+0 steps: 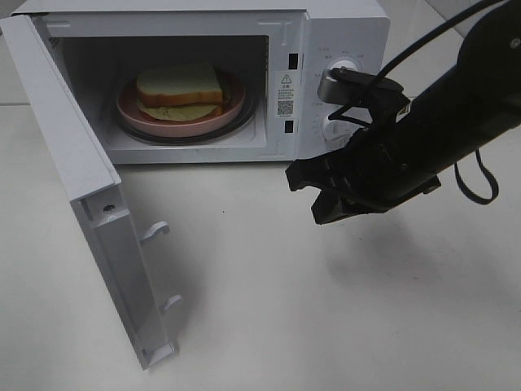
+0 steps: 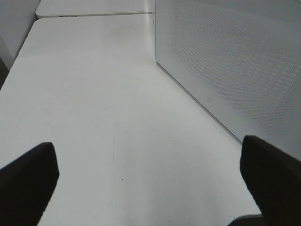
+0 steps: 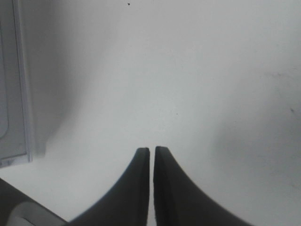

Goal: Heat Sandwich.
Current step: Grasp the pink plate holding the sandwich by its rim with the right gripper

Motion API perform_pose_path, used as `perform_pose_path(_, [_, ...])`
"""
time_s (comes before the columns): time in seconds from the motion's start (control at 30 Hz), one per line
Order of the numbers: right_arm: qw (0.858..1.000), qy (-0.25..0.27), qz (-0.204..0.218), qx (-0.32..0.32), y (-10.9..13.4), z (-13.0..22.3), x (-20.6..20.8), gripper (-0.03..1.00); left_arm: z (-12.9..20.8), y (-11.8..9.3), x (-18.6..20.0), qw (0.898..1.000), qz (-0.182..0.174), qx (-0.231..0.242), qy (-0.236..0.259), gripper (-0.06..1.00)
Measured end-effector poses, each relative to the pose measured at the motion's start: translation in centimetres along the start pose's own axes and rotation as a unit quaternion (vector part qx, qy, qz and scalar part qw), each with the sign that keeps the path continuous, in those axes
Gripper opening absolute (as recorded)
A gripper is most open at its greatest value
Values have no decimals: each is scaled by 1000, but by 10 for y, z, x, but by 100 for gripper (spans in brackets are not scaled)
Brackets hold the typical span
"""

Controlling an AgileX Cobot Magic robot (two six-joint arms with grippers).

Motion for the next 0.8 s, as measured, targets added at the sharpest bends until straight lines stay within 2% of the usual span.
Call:
perform_pose_path(0.1, [998,24,24,60,-1,-2,9,7,0,0,0,1000,0,0,0,99])
perform_pose_path(0.23, [993,44,32,104,-1,-2,16,7,0,0,0,1000,0,0,0,99])
perform_pose_path(0.27, [987,55,34,144,0,-2,19,7,0,0,0,1000,0,0,0,99])
perform_pose_path(0.3, [987,55,34,144,0,-2,19,7,0,0,0,1000,0,0,0,99])
perform_pose_path(0.37, [980,69,33,186,1,0,22,7,0,0,0,1000,0,0,0,99])
perform_pose_path(0.4, [974,75,30,210,1,0,24,7,0,0,0,1000,0,0,0,99])
perform_pose_path(0.43, [961,87,27,259,1,2,27,7,0,0,0,1000,0,0,0,99])
perform_pose_path(0.47, [961,87,27,259,1,2,27,7,0,0,0,1000,0,0,0,99])
perform_pose_path(0.53, [945,95,24,313,1,2,29,7,0,0,0,1000,0,0,0,99])
perform_pose_path(0.57, [919,100,21,380,0,2,30,7,0,0,0,1000,0,0,0,99])
perform_pose_path(0.6, [909,103,20,403,0,3,30,7,0,0,0,1000,0,0,0,99])
perform_pose_path(0.63, [909,103,20,403,0,3,30,7,0,0,0,1000,0,0,0,99])
perform_pose_path(0.7, [884,107,15,454,-1,3,30,7,0,0,0,1000,0,0,0,99])
perform_pose_path(0.73, [854,113,9,507,-2,5,31,7,0,0,0,1000,0,0,0,99])
perform_pose_path(0.77, [842,114,9,528,-3,5,31,8,0,0,0,1000,0,0,0,99])
perform_pose_path(0.8, [842,114,9,528,-3,5,31,8,0,0,0,1000,0,0,0,99])
Point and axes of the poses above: a point on each arm's last joint axis where the gripper is mounted, x pointing back along that axis away from the gripper, y along the wrist's bending axis when the last joint is at zero, z = x × y, the point moved 7 cm from there along -x, pointing out along that axis toward the gripper, and after that the axes turned 13 degrees about -x, right-handed, at the moved point
